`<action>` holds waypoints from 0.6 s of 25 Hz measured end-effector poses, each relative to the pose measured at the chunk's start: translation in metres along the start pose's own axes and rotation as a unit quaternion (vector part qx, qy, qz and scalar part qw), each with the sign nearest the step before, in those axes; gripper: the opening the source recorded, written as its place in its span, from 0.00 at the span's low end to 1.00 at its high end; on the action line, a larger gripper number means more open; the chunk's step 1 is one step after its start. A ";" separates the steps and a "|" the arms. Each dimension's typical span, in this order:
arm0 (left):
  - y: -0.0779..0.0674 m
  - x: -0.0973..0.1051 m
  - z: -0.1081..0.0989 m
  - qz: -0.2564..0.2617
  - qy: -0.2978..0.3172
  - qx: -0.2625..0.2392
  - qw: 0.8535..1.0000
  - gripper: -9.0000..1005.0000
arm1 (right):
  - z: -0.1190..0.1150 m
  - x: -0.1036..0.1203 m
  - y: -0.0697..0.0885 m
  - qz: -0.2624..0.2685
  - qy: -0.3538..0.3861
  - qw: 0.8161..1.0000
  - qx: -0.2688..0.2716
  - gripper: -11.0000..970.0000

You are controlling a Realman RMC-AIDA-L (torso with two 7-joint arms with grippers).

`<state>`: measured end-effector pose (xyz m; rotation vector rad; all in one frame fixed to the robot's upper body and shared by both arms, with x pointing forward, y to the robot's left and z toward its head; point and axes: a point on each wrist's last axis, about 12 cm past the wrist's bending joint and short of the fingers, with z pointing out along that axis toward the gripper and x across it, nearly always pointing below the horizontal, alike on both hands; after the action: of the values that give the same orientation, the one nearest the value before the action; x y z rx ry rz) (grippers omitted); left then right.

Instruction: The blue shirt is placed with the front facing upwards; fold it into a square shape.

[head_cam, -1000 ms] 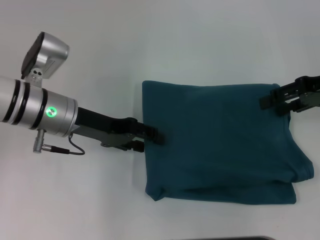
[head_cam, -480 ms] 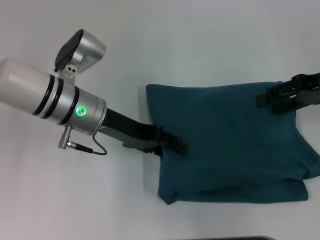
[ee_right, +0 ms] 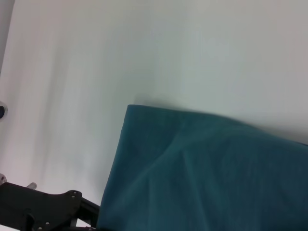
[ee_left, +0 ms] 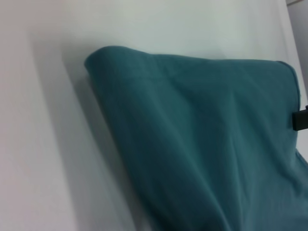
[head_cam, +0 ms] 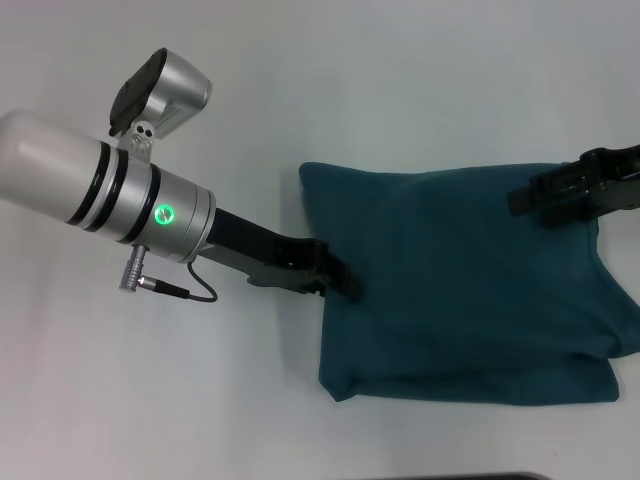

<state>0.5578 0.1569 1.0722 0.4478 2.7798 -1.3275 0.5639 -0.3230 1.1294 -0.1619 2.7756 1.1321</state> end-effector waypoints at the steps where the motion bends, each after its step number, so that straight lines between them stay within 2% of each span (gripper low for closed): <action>1: 0.000 0.000 0.000 -0.001 0.000 0.000 1.000 0.38 | 0.000 0.000 0.000 0.000 0.000 1.000 0.000 0.84; 4: 0.002 0.001 -0.002 -0.003 -0.003 0.001 1.000 0.30 | 0.000 0.000 0.000 0.000 -0.001 1.000 0.000 0.84; 8: 0.012 0.007 -0.018 -0.014 -0.026 0.004 1.000 0.23 | -0.002 0.001 -0.002 0.002 -0.005 1.000 -0.003 0.84; 11: 0.020 0.013 -0.044 -0.025 -0.066 0.011 0.997 0.18 | -0.005 0.002 -0.003 0.003 -0.012 1.000 -0.011 0.84; 15: 0.036 0.025 -0.079 -0.054 -0.105 -0.008 0.993 0.13 | -0.009 0.003 -0.004 0.005 -0.019 1.000 -0.016 0.84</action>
<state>0.5511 0.2447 1.0914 0.1492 2.6722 -1.2866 0.5609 -0.3322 1.1325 -0.1274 2.7298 1.1701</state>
